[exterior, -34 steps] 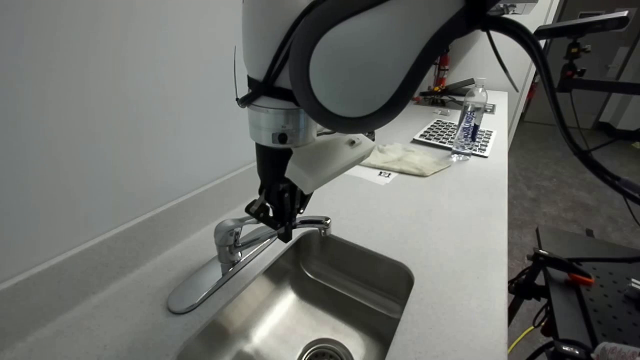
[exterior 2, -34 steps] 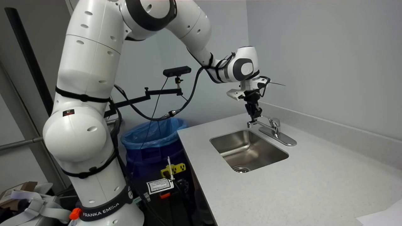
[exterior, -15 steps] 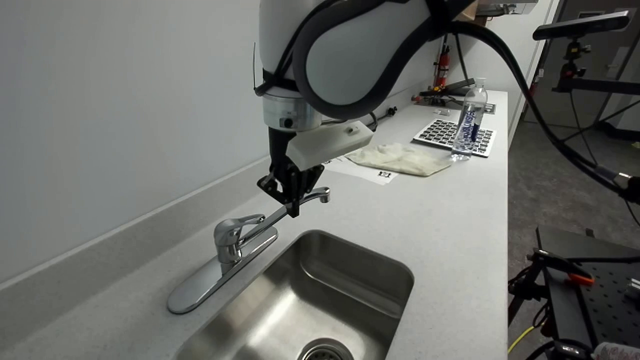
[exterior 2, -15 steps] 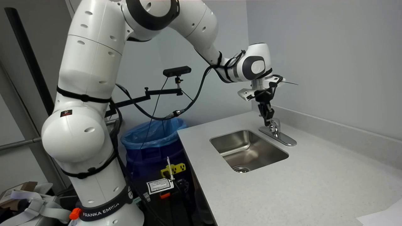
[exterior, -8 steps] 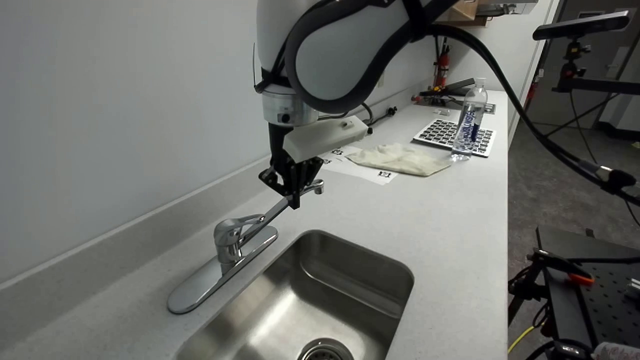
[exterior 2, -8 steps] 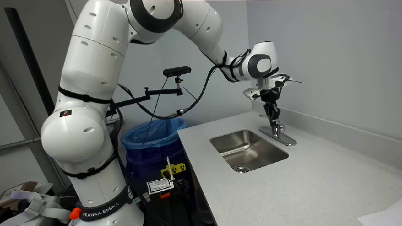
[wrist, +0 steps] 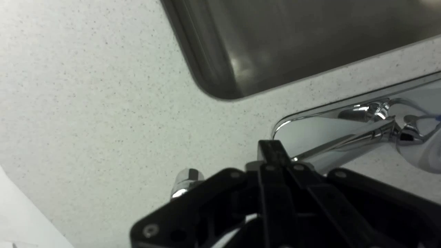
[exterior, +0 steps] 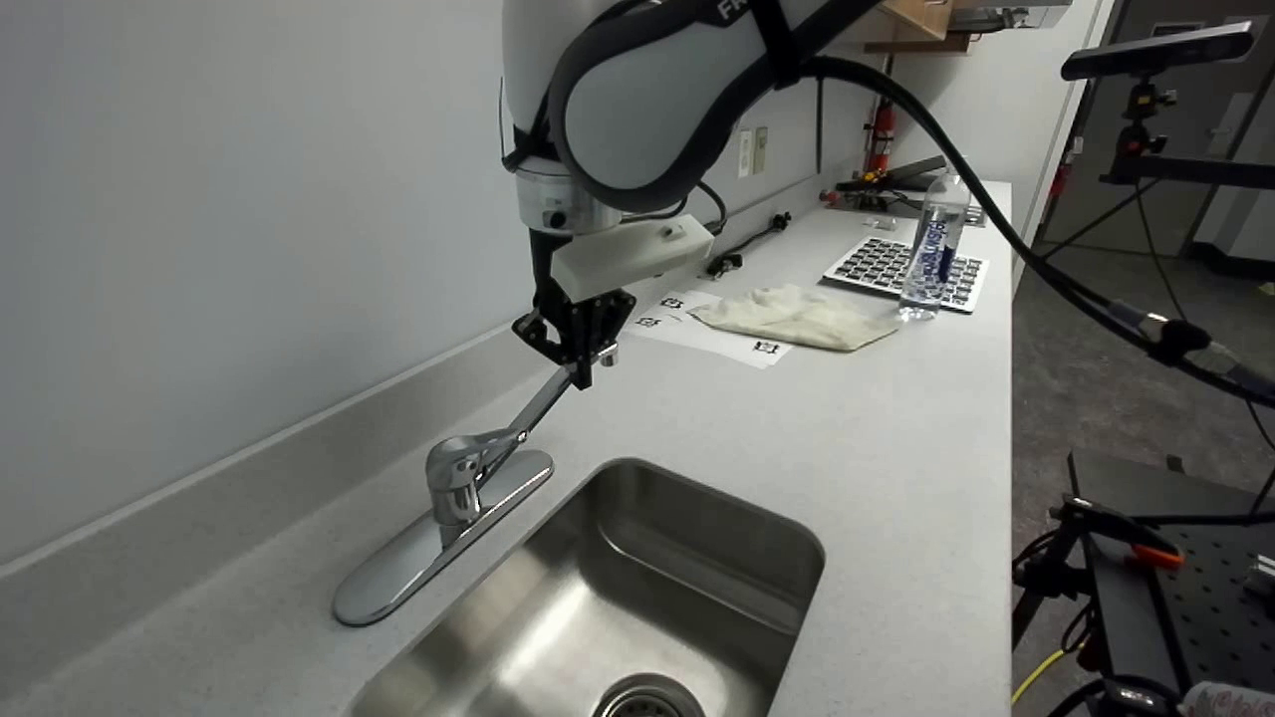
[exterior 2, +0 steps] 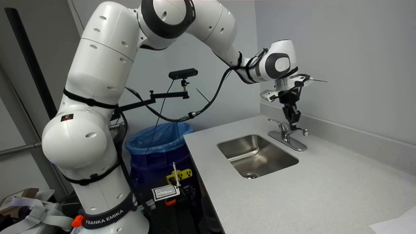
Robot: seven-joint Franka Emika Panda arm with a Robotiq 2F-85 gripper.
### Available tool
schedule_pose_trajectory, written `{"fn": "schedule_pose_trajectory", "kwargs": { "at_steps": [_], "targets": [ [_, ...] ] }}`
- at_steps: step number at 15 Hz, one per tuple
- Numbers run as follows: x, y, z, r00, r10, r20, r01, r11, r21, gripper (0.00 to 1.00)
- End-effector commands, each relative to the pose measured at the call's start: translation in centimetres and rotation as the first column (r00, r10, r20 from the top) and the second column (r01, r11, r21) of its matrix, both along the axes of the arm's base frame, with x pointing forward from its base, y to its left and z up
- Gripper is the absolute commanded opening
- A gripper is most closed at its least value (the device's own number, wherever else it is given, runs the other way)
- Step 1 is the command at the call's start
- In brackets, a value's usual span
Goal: Move the faucet handle to the right
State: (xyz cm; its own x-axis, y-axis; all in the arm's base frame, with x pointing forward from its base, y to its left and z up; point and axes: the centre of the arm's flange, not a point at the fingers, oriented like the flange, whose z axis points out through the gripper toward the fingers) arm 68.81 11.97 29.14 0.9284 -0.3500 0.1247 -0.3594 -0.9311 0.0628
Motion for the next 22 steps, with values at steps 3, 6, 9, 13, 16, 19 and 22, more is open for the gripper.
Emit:
{"fn": "schedule_pose_trajectory", "kwargs": {
  "at_steps": [3, 6, 9, 13, 16, 19, 22],
  "targets": [
    [4.3, -1.6, 1.4, 0.998, -0.041, 0.049, 0.044, 0.997, -0.061, 0.00],
    [4.9, -1.8, 1.6, 0.997, -0.051, 0.056, 0.055, 0.996, -0.069, 0.00],
    [5.7, -1.9, 1.5, 0.996, -0.059, 0.072, 0.065, 0.995, -0.077, 0.00],
    [6.1, -1.6, 2.4, 0.993, -0.062, 0.097, 0.067, 0.996, -0.055, 0.00],
    [5.4, -0.4, 4.4, 0.991, -0.038, 0.130, 0.041, 0.999, -0.025, 0.00],
    [4.3, 1.0, 6.3, 0.989, -0.014, 0.148, 0.013, 1.000, 0.009, 0.00],
    [2.4, 2.5, 7.0, 0.989, 0.020, 0.148, -0.024, 0.999, 0.022, 0.00]
  ]
}}
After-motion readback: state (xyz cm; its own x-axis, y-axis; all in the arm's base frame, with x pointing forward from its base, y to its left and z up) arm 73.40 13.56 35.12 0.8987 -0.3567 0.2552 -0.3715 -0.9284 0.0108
